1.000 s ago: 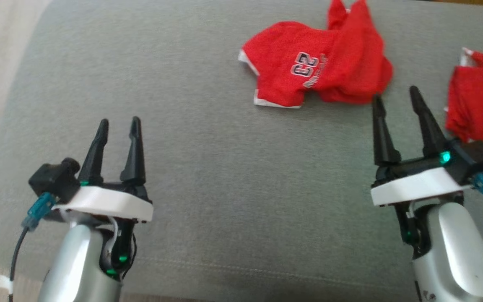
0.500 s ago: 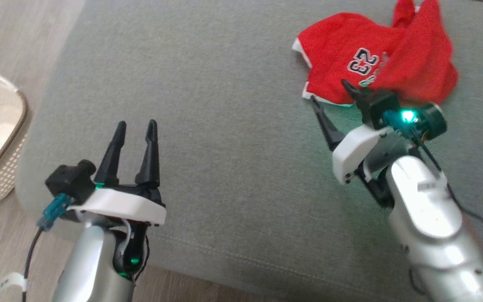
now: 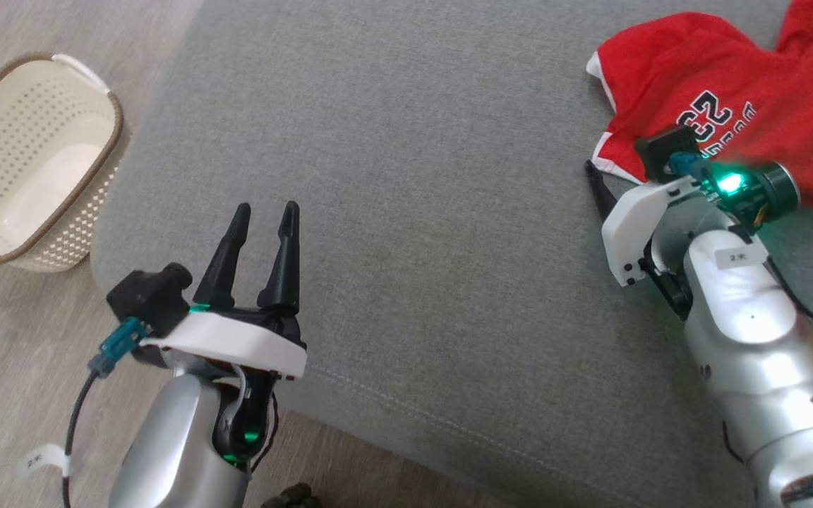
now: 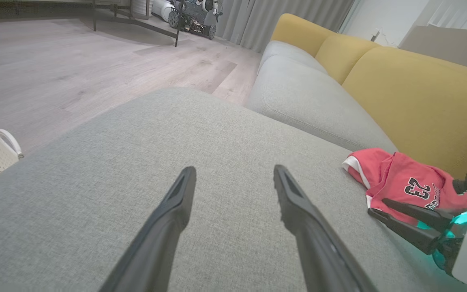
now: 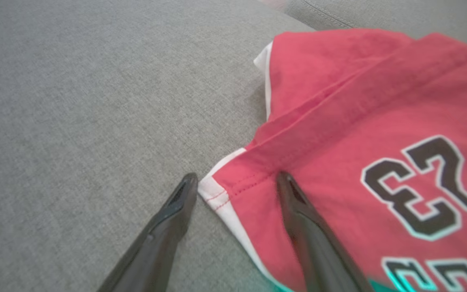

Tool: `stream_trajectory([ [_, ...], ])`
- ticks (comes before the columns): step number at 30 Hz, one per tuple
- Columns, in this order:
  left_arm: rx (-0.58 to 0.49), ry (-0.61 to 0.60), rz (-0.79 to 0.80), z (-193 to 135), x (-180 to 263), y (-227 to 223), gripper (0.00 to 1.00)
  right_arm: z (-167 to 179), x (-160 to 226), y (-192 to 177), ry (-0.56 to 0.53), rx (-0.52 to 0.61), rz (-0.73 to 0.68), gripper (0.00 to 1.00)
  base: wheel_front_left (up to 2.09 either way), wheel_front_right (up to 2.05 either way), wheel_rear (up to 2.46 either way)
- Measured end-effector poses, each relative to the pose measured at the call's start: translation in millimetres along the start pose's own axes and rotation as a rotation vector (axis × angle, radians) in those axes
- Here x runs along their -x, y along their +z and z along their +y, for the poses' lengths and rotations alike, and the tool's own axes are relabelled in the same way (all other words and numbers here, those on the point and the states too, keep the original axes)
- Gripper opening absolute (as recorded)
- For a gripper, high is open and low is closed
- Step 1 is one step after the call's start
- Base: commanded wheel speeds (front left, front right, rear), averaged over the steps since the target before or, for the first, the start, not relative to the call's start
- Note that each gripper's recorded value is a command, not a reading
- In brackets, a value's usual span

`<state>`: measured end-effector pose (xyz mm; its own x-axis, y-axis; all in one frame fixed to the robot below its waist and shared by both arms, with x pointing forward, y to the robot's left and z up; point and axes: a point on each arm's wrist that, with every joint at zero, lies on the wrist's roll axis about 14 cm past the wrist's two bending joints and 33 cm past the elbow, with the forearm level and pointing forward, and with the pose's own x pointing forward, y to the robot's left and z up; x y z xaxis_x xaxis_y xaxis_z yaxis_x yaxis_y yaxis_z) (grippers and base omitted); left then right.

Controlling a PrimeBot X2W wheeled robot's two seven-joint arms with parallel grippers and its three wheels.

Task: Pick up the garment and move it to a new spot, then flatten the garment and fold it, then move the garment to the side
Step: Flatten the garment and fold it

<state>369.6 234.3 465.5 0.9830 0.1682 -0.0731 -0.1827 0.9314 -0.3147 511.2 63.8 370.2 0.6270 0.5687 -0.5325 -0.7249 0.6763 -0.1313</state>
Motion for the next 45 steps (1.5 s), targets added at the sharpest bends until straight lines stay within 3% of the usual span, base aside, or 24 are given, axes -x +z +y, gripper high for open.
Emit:
stream_trajectory([
  [1, -0.001, 0.005, 0.002, 1.8, 0.7, -0.4, 1.00, 0.7, -2.2, -0.2, 0.002, 0.002, 0.002, 1.00, 0.00, 0.00, 0.00],
  [2, -0.002, 0.008, 0.004, 2.6, 1.2, -0.8, 1.00, 0.6, -3.9, 1.2, 0.003, 0.000, 0.000, 0.43, 0.00, 0.00, 0.00],
  [3, -0.003, 0.009, 0.004, 2.6, 1.6, -0.8, 1.00, 0.0, -4.9, 3.1, 0.003, 0.000, -0.003, 0.00, 0.00, 0.00, 0.00],
  [8, 0.000, 0.006, 0.000, 0.5, 2.2, 0.4, 1.00, 0.3, -1.4, 4.0, -0.002, 0.002, -0.017, 0.00, 0.00, 0.00, 0.00],
  [12, 0.000, -0.021, -0.014, -7.6, 0.8, 4.5, 1.00, 7.2, 7.5, 23.4, 0.004, -0.003, -0.105, 0.00, 0.00, 0.00, 0.00],
  [16, 0.004, -0.050, -0.030, -16.6, 0.5, 8.8, 1.00, 12.9, 24.0, 75.4, 0.019, -0.055, -0.299, 0.00, 0.00, 0.00, 0.00],
  [20, 0.013, -0.074, -0.040, -24.1, 2.5, 11.2, 1.00, 16.1, 61.3, 160.5, 0.062, -0.146, -0.588, 0.00, 0.00, 0.00, 0.00],
  [25, 0.035, -0.090, -0.030, -31.7, 7.8, 5.3, 1.00, -11.1, 126.3, 243.6, 0.056, -0.282, -0.893, 0.00, 0.00, 0.00, 0.00],
  [28, 0.039, -0.109, -0.028, -38.5, 6.3, 3.8, 1.00, -44.7, 159.6, 259.5, -0.017, -0.351, -0.999, 0.00, 0.00, 0.00, 0.00],
  [29, 0.043, -0.134, -0.023, -46.9, 3.8, 2.0, 1.00, -75.0, 179.7, 258.6, -0.095, -0.405, -1.052, 0.00, 0.00, 0.00, 0.00],
  [32, 0.046, -0.168, -0.020, -58.9, -0.6, 0.4, 1.00, -125.1, 204.0, 232.7, -0.238, -0.532, -1.089, 0.00, 0.00, 0.00, 0.00],
  [35, 0.051, -0.195, -0.013, -68.8, -5.1, -2.2, 1.00, -158.2, 210.0, 164.2, -0.390, -0.650, -1.014, 0.00, 0.00, 0.00, 0.00],
  [41, 0.039, -0.258, 0.028, -89.4, -14.2, -17.9, 1.00, -163.1, 214.2, -16.3, -0.637, -0.819, -0.652, 0.00, 0.00, 0.00, 0.00],
  [43, 0.039, -0.276, 0.042, -95.8, -17.1, -23.1, 1.00, -160.1, 220.6, -51.5, -0.692, -0.829, -0.570, 0.00, 0.00, 0.00, 0.00],
  [45, 0.038, -0.286, 0.047, -99.4, -18.9, -25.0, 1.00, -159.5, 222.8, -64.5, -0.711, -0.857, -0.544, 0.00, 0.00, 0.00, 0.00],
])
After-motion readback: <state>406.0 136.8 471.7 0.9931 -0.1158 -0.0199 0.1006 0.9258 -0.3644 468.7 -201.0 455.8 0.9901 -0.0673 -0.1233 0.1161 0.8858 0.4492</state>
